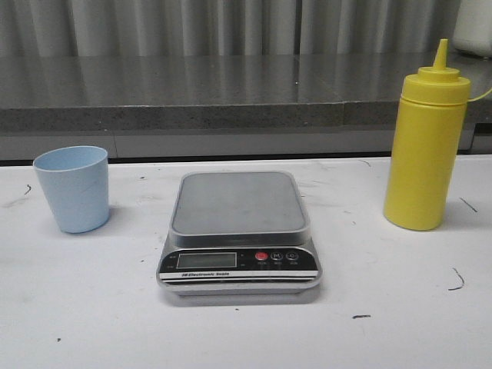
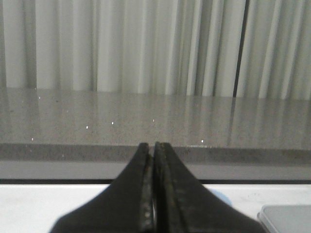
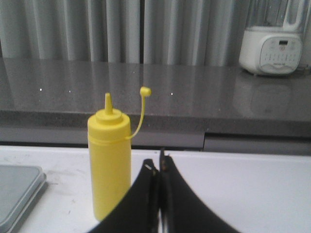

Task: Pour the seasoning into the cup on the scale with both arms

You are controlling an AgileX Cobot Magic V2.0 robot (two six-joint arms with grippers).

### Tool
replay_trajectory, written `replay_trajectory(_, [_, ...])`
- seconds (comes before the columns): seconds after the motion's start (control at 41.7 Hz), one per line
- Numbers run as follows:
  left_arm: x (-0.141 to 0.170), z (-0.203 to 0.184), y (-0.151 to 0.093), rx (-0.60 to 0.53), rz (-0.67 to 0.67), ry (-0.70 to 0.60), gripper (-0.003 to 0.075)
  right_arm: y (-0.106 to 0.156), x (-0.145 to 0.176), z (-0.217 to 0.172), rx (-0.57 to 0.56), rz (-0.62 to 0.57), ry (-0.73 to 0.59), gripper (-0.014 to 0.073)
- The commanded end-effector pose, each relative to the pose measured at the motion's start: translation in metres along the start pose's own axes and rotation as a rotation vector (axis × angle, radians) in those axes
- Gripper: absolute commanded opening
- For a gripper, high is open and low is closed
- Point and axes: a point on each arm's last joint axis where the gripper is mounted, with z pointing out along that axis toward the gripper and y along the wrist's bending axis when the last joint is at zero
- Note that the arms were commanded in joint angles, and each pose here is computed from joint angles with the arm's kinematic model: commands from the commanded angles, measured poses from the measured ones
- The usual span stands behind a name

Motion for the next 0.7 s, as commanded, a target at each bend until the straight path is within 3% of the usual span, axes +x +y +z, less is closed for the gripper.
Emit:
replay_trajectory(0.0, [-0.041,-0.002,-0.003,0.009,-0.011,-0.097,-0.0020,0.000,-0.041,-0.008,0.012,-0.045,-0.111,-0.0123])
replay_trajectory(0.288, [-0.094,0.016,-0.007,0.000,-0.012,0.126,-0.0020,0.001,-0.088,0.004,0.019,-0.044,0.101,-0.0123])
replay_trajectory(0.503, [-0.080,0.033,-0.006,-0.011,-0.012,0.312,-0.0020,0.000,-0.074,0.030,0.023,-0.043,0.319,-0.0123])
replay_trajectory(0.671, [-0.071,0.040,-0.006,-0.017,-0.012,0.410,-0.0020,0.000,-0.066,0.042,0.024,-0.043,0.410,-0.0123])
